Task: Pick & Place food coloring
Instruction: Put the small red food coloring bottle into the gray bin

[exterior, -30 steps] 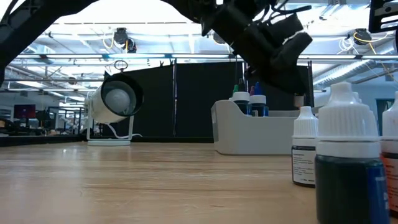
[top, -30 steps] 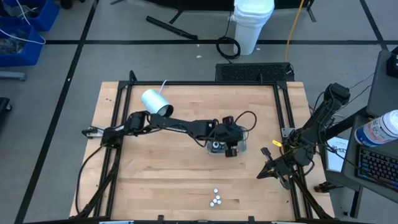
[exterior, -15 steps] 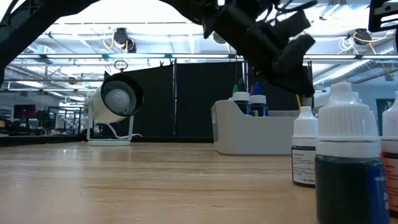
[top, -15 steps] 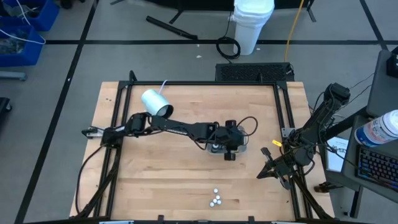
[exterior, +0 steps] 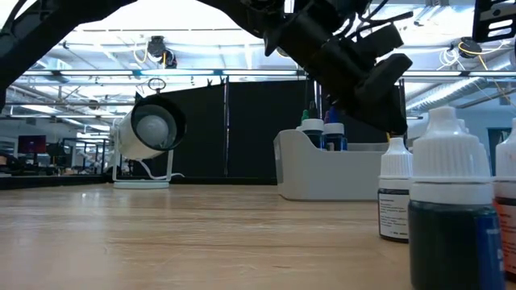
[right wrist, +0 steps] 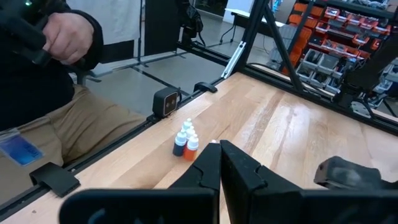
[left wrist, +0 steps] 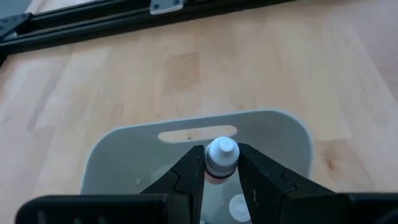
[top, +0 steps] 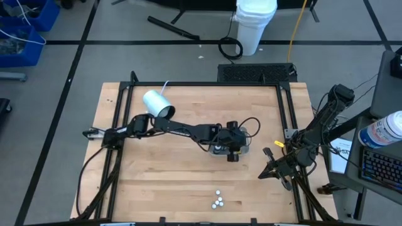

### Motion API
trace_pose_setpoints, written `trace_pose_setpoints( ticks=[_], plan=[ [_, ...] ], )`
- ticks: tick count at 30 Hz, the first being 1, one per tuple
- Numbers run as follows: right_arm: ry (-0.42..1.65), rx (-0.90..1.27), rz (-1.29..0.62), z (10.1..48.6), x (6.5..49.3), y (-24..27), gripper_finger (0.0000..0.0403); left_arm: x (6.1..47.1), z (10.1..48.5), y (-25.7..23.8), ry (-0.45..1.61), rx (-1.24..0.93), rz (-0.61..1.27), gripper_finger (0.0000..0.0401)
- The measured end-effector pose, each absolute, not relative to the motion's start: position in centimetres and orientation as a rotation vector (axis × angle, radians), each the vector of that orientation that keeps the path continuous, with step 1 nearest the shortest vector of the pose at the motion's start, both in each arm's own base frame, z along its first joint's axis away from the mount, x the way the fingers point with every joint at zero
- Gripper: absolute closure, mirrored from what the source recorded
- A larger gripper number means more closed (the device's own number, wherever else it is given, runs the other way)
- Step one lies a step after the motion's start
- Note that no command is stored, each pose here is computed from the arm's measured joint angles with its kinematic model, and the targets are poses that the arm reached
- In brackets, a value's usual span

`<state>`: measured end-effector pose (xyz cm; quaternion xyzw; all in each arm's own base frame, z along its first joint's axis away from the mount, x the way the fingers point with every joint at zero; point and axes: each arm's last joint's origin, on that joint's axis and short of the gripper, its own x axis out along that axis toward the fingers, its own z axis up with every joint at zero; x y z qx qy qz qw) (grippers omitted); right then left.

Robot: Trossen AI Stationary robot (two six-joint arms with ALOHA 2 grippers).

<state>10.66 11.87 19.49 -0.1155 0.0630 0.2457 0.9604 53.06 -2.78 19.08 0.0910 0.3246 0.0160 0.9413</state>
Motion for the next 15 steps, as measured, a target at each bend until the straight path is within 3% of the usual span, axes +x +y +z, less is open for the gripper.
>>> trace_pose_setpoints(
  ticks=[10, 15],
  plan=[
    [0.128, -0.234, 0.495, 19.5, 10.7, 11.8, 0.0403, 53.4, 21.7, -4.4, 0.595, 0.144, 0.206, 0.0304],
    [0.128, -0.233, 0.495, 19.5, 10.7, 11.8, 0.0403, 53.1, 24.1, -7.0, 0.502, 0.104, 0.469, 0.0304]
  ],
)
